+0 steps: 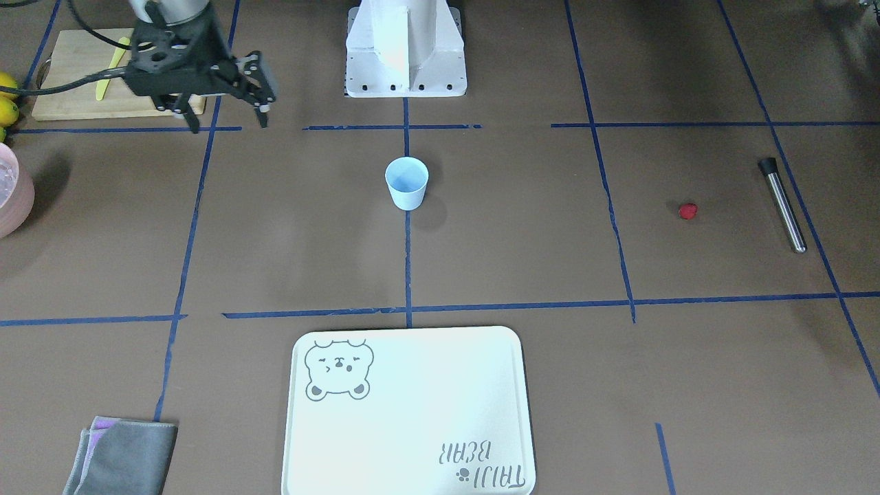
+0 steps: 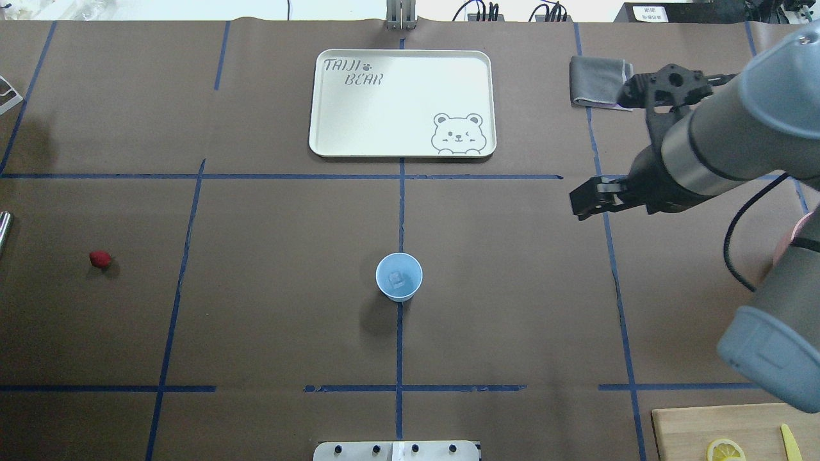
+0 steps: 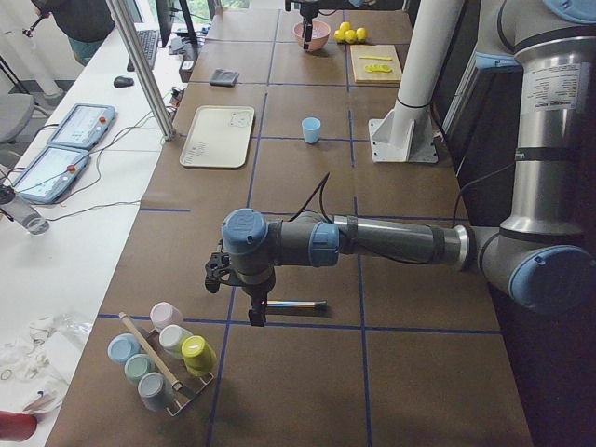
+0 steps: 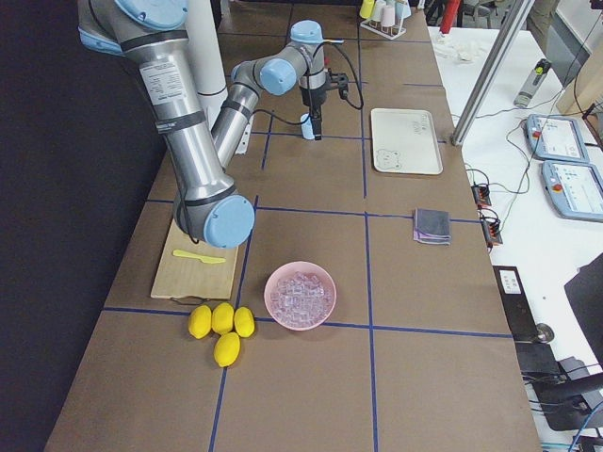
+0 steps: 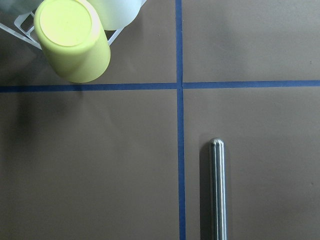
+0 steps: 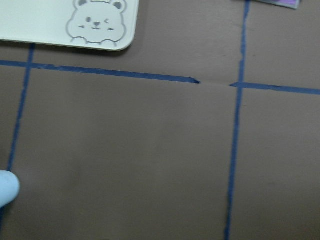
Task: Mash ice and strawberries in cup
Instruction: 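Move the right gripper back to the pink ice bowl, then grasp another ice cube from the bowl with the right gripper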
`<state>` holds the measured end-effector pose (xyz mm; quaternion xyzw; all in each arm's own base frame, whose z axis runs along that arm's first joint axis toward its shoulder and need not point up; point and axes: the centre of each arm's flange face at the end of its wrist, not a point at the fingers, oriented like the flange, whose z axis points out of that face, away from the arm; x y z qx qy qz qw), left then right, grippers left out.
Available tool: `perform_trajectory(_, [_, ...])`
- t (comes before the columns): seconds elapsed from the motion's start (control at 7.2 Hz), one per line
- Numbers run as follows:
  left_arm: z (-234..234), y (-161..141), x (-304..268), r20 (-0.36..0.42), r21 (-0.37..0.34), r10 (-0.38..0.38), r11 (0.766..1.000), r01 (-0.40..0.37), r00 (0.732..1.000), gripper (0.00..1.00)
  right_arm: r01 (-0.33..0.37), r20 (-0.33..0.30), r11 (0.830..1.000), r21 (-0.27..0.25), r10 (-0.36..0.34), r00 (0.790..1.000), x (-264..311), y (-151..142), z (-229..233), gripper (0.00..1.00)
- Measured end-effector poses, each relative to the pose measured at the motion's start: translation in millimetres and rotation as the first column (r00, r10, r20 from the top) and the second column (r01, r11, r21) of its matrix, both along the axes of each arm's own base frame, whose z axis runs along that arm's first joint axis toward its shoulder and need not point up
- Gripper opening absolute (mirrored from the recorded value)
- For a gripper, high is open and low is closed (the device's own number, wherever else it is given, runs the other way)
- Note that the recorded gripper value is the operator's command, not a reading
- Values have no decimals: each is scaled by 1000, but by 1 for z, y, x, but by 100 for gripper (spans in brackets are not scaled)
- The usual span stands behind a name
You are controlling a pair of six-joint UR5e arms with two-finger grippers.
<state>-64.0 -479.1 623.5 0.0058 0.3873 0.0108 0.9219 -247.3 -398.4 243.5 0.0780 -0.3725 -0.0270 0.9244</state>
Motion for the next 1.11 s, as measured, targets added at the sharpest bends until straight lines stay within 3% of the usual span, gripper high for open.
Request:
perform_trajectory(0.56, [0,0,0,0,1,0,1000,0,1000,100,136,23,988,66,-138,990,165,9,169,99])
perform_trajectory(0.83, [-1,0,0,0,3,0,1000,0,1000,100,218,25,972,84,-221,975,210,7,255,99])
perform_trajectory(1.11, [-1,0,0,0,4,0,1000,0,1000,100,293,13,952,85,-295,955,222,4,313,98])
